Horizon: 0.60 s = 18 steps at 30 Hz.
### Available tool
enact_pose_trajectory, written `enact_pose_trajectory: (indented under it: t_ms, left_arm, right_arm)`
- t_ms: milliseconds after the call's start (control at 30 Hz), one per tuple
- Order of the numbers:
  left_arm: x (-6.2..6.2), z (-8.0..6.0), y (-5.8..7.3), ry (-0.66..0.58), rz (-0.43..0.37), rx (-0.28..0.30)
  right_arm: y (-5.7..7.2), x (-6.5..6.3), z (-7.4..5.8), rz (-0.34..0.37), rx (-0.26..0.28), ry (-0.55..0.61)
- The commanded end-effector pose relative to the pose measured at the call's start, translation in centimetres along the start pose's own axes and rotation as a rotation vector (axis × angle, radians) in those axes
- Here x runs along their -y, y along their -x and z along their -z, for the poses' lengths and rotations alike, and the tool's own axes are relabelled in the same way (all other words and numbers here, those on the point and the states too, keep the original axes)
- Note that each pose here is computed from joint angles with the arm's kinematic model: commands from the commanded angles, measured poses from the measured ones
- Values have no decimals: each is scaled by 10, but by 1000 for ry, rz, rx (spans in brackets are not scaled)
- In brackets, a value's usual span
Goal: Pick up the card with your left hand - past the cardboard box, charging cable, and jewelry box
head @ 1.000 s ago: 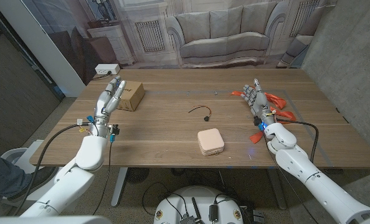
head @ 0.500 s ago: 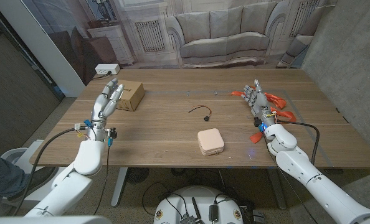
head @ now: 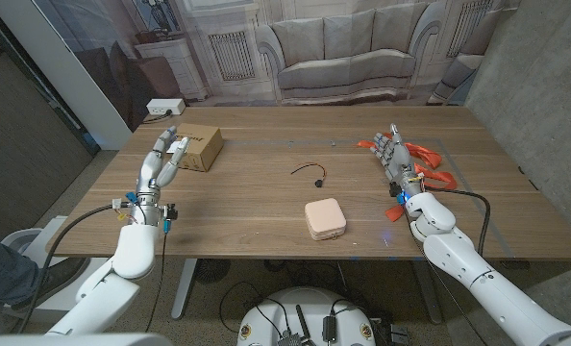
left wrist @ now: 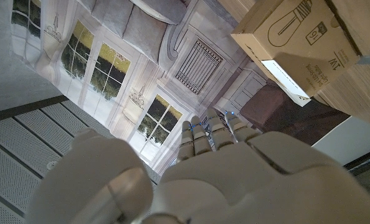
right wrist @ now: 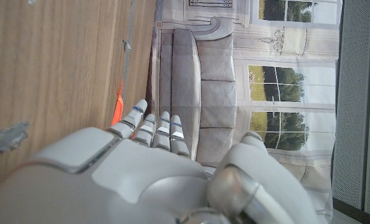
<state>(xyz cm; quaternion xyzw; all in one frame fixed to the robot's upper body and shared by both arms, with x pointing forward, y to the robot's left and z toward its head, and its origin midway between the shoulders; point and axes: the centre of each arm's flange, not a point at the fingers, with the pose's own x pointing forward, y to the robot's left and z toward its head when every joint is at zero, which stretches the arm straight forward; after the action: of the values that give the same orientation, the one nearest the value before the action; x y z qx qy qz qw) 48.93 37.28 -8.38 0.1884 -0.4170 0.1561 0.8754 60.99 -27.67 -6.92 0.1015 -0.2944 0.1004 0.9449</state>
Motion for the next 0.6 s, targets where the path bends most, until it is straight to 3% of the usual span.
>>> enact_pose_trajectory:
  t_ms: [33,600]
  left_arm:
    - [-1,4,13,-76,-47,7]
    - [-7,3,19,-160,-119,11]
  right_arm:
    - [0,-2,0,-2,1,-2]
    - [-8,-4,0,-13,-7,-8]
